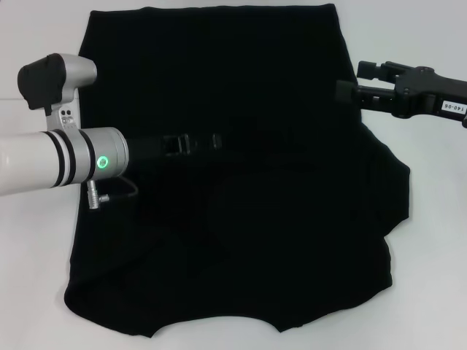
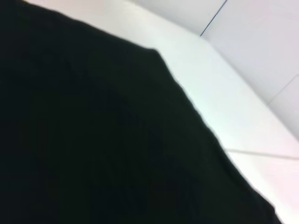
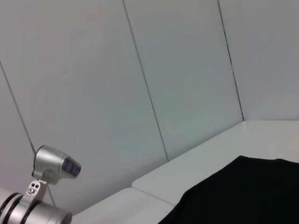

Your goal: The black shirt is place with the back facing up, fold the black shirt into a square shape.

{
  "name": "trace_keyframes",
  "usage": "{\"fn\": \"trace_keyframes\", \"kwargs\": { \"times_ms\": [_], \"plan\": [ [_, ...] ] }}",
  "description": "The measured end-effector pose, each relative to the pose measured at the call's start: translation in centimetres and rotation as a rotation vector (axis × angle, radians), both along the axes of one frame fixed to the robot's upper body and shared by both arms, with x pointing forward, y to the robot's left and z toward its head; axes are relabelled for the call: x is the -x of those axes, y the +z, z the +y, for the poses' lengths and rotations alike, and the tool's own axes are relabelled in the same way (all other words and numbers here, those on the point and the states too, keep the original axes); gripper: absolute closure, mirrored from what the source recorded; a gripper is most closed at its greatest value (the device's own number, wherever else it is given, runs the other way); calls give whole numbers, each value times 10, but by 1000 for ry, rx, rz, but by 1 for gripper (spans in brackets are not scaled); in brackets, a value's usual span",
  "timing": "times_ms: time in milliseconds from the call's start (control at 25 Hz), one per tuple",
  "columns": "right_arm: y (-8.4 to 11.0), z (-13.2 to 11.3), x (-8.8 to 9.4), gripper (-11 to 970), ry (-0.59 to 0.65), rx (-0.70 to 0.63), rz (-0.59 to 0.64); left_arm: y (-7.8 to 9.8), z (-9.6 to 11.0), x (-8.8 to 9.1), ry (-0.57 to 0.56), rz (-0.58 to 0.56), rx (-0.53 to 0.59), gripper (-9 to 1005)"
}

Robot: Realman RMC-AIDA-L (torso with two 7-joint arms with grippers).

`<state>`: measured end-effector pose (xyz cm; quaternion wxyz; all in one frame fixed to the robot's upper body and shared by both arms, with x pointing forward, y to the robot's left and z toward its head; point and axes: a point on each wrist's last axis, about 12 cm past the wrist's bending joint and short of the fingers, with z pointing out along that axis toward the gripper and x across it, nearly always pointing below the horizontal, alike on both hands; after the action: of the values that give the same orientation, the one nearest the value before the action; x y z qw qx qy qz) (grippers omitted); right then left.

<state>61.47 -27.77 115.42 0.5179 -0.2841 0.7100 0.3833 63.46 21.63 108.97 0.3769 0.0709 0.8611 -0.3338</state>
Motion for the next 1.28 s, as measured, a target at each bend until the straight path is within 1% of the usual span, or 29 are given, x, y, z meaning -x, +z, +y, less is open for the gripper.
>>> {"fn": "trace_keyframes", "kwargs": {
  "times_ms": [80,240,560,600,760,920,1120,1280],
  "plan": [
    [1,-2,0,210,-4,0,-5,1,2,1,7,-3,28,163],
    [3,-6,-1,211,-16,-6,-2,1,17,9,13,-2,49,163],
    [6,-11,-2,213,-26,-11,9,-8,57,36,42,20,27,165],
    [6,-11,-2,213,-26,-11,9,-8,57,36,42,20,27,165],
    [8,-10,-4,215,-23,-8,9,-13,68,43,59,34,2,165],
    [9,-10,-5,216,-22,-6,7,-18,70,48,42,59,-29,165],
    [9,-9,-5,217,-22,-6,7,-21,67,51,15,73,-36,165],
    [9,-9,-5,218,-22,-9,7,-24,60,51,-19,96,-46,165]
  ]
}}
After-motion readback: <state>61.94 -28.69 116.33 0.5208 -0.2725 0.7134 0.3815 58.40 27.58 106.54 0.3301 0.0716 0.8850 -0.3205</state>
